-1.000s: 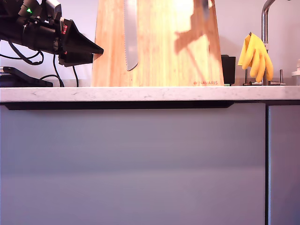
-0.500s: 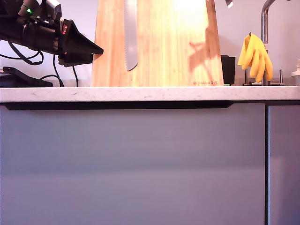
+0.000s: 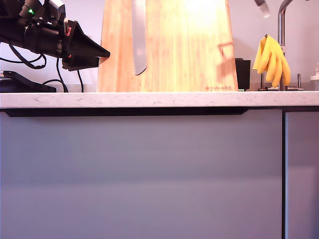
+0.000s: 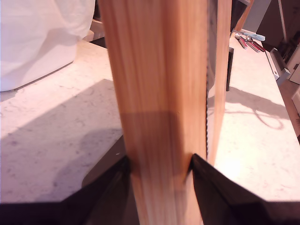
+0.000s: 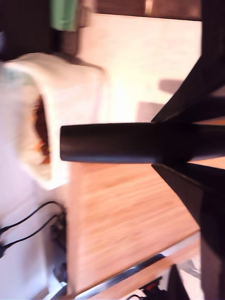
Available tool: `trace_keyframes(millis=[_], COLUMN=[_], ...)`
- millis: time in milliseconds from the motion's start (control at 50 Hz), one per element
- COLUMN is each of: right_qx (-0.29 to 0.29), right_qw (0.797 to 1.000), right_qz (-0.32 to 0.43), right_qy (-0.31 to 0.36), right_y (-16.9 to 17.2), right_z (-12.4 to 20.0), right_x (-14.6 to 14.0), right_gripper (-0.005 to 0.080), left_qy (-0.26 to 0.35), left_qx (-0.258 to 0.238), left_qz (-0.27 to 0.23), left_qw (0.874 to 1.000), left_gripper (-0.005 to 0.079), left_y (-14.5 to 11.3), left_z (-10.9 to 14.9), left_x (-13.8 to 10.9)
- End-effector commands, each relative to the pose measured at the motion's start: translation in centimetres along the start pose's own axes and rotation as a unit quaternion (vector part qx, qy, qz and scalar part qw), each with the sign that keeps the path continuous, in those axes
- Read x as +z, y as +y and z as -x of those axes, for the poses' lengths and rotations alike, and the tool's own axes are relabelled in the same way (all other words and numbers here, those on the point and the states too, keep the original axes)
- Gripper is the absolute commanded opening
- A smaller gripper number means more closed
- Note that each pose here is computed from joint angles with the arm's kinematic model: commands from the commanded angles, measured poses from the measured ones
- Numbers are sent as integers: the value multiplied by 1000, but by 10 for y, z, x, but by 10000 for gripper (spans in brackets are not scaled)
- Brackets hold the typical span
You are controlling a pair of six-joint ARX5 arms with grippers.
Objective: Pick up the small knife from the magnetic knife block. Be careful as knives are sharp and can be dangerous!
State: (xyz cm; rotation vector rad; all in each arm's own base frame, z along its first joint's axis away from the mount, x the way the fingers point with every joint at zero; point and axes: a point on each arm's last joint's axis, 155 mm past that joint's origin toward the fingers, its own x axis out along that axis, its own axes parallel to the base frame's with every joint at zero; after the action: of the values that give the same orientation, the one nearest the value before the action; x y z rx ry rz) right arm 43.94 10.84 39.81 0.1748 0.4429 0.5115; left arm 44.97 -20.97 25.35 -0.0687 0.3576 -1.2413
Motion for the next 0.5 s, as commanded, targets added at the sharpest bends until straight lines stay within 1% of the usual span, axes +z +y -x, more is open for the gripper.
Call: trace_keyframes(millis=[0, 200, 480], right_qx=[2, -5, -12], right_qw=[1000, 999, 994], right_qz=[-1, -29, -65], right_qy=[-5, 23, 87], right_y=[1, -7, -26], right_z=[3, 0, -25], right_x=[4, -11, -47], right_gripper=[-13, -13, -13], left_qy=[11, 11, 11], left_qx=[-21, -23, -27], left_qz=[2, 1, -2], left_qw=[1000, 1000, 1000], left_gripper=[-19, -19, -19], left_y=[-11, -12, -15], left_z=[-22, -24, -27], left_x=[-7, -7, -7])
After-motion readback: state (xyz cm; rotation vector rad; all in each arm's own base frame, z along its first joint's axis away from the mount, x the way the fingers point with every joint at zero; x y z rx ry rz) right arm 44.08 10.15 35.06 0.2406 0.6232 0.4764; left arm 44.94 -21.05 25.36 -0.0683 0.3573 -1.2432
